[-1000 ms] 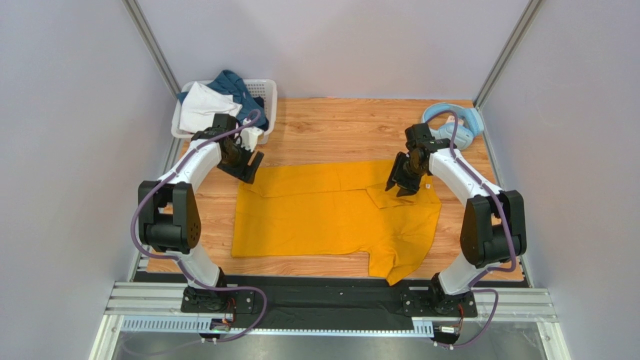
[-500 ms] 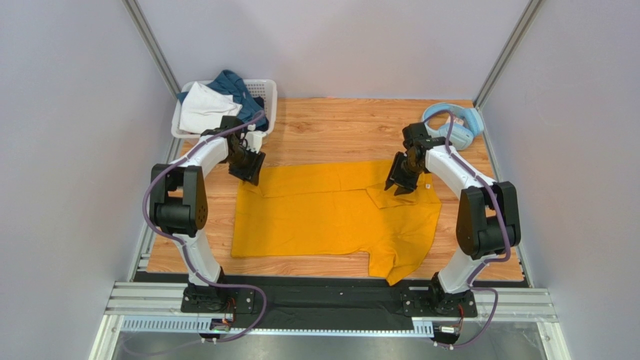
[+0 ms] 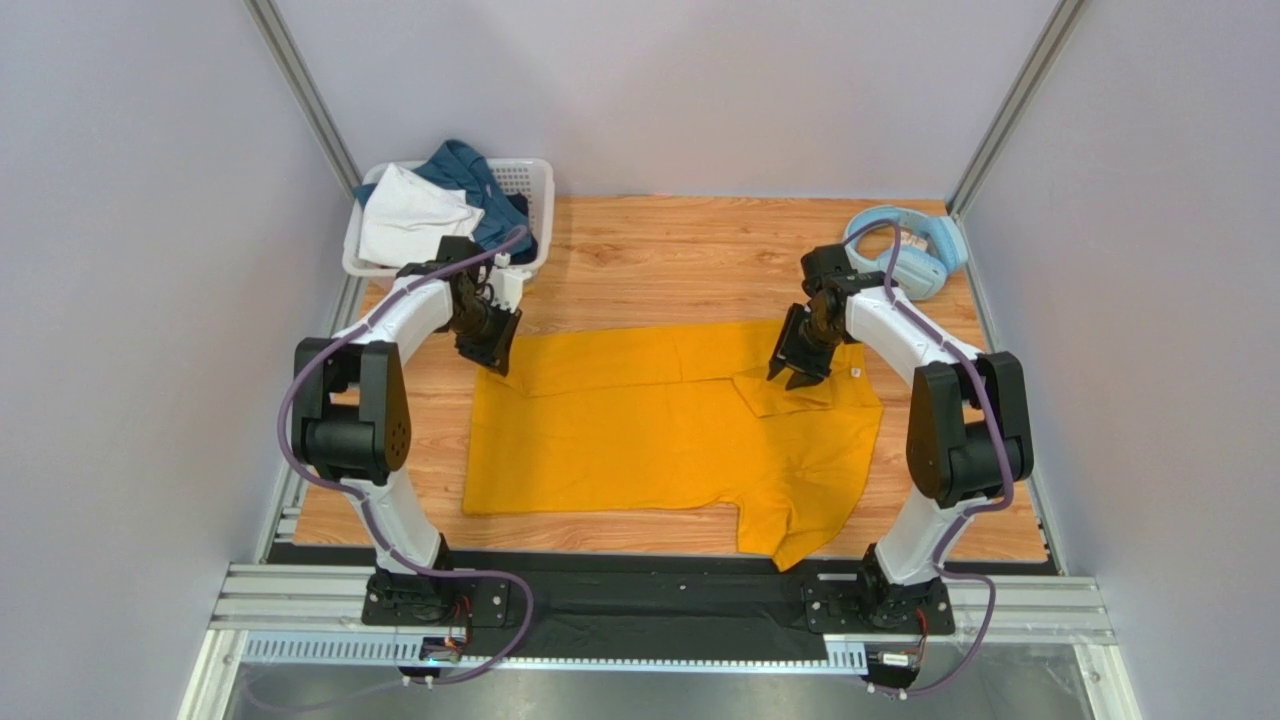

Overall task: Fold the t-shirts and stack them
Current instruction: Fold the tshirt

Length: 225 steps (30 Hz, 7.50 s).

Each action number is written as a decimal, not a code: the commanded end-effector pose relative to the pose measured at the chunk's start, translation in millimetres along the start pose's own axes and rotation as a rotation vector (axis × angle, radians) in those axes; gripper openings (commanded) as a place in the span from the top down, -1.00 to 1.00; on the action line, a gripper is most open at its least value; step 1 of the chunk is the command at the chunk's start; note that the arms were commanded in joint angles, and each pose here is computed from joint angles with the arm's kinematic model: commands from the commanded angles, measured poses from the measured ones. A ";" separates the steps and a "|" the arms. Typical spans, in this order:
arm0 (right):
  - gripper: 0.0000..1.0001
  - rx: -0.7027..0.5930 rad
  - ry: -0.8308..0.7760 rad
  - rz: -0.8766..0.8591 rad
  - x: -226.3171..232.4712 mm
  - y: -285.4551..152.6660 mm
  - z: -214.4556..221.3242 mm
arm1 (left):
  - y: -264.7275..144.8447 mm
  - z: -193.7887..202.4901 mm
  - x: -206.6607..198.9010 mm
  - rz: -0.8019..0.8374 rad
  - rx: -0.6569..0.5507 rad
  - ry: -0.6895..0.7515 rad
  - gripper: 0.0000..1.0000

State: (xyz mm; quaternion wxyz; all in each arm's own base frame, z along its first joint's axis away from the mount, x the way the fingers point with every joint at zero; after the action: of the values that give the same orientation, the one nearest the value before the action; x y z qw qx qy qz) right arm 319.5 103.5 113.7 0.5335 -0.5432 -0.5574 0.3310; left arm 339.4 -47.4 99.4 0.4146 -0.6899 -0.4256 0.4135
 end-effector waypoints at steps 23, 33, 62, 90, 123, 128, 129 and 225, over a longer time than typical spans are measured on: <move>0.21 -0.077 0.015 0.017 2.6 -14.0 -48.4 | -19.9 45.4 56.8 -0.219 0.071 0.093 0.07; 0.24 -0.056 0.042 0.017 -3.2 -8.1 -46.5 | -79.8 -25.8 -16.6 0.003 -0.167 0.121 -0.03; 0.26 -0.058 0.079 0.084 -25.8 -6.0 -44.0 | -46.3 -10.5 -44.1 0.130 -0.066 0.072 0.06; 0.32 -0.023 0.290 0.108 -83.4 51.5 -97.1 | 37.4 -66.5 -354.9 0.340 -0.015 0.805 0.07; 0.35 0.002 0.294 0.069 -81.7 59.1 -82.3 | 121.6 -37.5 -389.7 0.280 -0.011 0.867 0.05; 0.37 0.008 0.293 0.066 -82.0 61.3 -80.1 | 121.5 -41.7 -391.9 0.275 -0.036 0.861 0.05; 0.36 0.004 0.291 0.067 -82.1 60.9 -80.6 | 120.8 -42.8 -393.3 0.280 -0.042 0.860 0.05; 0.41 0.011 0.287 0.045 -79.9 59.0 -75.2 | 102.0 -24.6 -361.2 0.431 0.127 0.733 0.00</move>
State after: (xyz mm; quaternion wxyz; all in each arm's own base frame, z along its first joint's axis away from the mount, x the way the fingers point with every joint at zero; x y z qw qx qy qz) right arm 401.7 19.0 69.5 0.5956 -0.6002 -0.4717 0.2500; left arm 277.4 -408.7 81.8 0.5021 -0.8268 -0.0698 0.2437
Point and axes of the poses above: each gripper's point midway between its finger pads, its own y axis out along the fingers, its own x axis along the line the jaws close on, z = x × y, the point moved 5 cm from there along -y, back along the fingers, and after that the axes turned 11 degrees about -y, right-handed, at the moved point
